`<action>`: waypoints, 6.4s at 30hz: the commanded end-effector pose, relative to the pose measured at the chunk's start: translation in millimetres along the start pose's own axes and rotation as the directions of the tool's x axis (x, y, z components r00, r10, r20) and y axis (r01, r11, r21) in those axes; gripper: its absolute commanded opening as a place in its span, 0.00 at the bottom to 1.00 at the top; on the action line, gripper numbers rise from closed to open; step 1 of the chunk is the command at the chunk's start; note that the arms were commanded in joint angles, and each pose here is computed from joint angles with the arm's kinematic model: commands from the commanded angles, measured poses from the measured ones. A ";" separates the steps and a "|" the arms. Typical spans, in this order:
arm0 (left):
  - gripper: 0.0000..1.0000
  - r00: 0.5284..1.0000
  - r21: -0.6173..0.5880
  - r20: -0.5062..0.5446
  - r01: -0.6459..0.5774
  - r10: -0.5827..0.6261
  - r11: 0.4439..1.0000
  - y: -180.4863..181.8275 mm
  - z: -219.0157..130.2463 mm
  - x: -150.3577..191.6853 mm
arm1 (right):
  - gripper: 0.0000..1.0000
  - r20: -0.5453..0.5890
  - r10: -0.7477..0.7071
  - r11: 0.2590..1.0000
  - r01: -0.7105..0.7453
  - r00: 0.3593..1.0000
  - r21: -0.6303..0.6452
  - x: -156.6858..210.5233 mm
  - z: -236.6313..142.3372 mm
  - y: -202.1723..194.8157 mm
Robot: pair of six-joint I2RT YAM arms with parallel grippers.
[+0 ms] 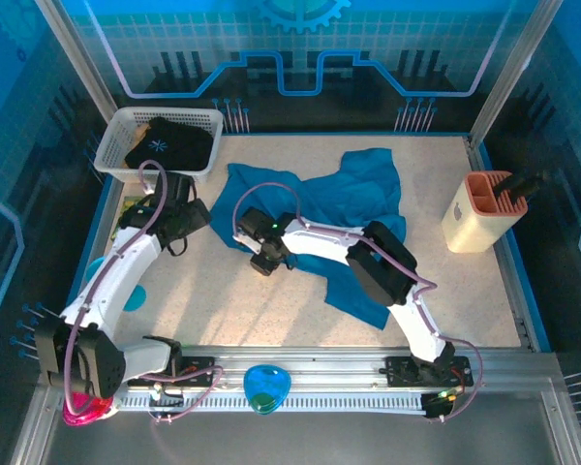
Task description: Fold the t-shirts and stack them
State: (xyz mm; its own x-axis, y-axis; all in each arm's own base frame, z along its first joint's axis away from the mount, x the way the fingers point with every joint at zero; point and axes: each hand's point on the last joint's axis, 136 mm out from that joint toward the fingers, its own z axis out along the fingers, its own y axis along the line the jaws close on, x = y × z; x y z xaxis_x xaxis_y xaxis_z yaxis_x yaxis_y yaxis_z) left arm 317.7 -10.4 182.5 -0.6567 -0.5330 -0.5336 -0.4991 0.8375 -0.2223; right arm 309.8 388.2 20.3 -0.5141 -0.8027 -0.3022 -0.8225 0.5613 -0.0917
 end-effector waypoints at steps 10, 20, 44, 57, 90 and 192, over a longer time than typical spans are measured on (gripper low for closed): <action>0.70 0.996 0.007 -0.076 -0.043 0.044 0.999 7.1 -9.2 13.9 | 0.00 -0.034 0.172 0.984 -0.170 0.984 0.059 9.9 8.1 -44.4; 0.67 0.976 0.016 -0.203 -0.079 0.081 0.997 -1.7 14.2 37.1 | 0.00 0.078 0.449 0.893 -0.445 0.890 -0.070 14.4 -33.3 -94.6; 0.53 0.936 0.010 -0.321 -0.150 0.145 0.989 -77.8 161.9 68.2 | 0.00 0.061 0.671 0.739 -0.661 0.739 -0.133 27.0 -22.9 -136.9; 0.00 0.921 -0.058 -0.296 -0.280 0.252 0.958 -88.9 131.5 48.9 | 0.00 0.045 0.665 0.743 -0.654 0.746 -0.140 50.5 -36.3 -123.1; 0.71 0.835 0.013 -0.373 -0.431 0.405 0.902 -145.2 140.4 19.4 | 0.00 0.078 0.718 0.696 -0.716 0.691 -0.058 54.4 -32.1 -147.0; 0.75 0.968 -0.045 -0.246 -0.056 0.043 0.997 -42.6 54.8 37.2 | 0.12 0.097 0.897 0.439 -0.894 0.431 -0.094 185.9 -104.3 -173.5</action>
State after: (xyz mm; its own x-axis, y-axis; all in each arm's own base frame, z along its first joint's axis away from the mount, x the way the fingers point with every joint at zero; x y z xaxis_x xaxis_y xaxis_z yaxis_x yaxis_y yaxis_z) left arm 291.9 -62.0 122.4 -0.8355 -0.5021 -0.2231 -0.4923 0.8645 -0.1018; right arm 307.7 115.0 68.3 -0.9416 0.1689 -0.2914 0.0872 0.9580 0.2733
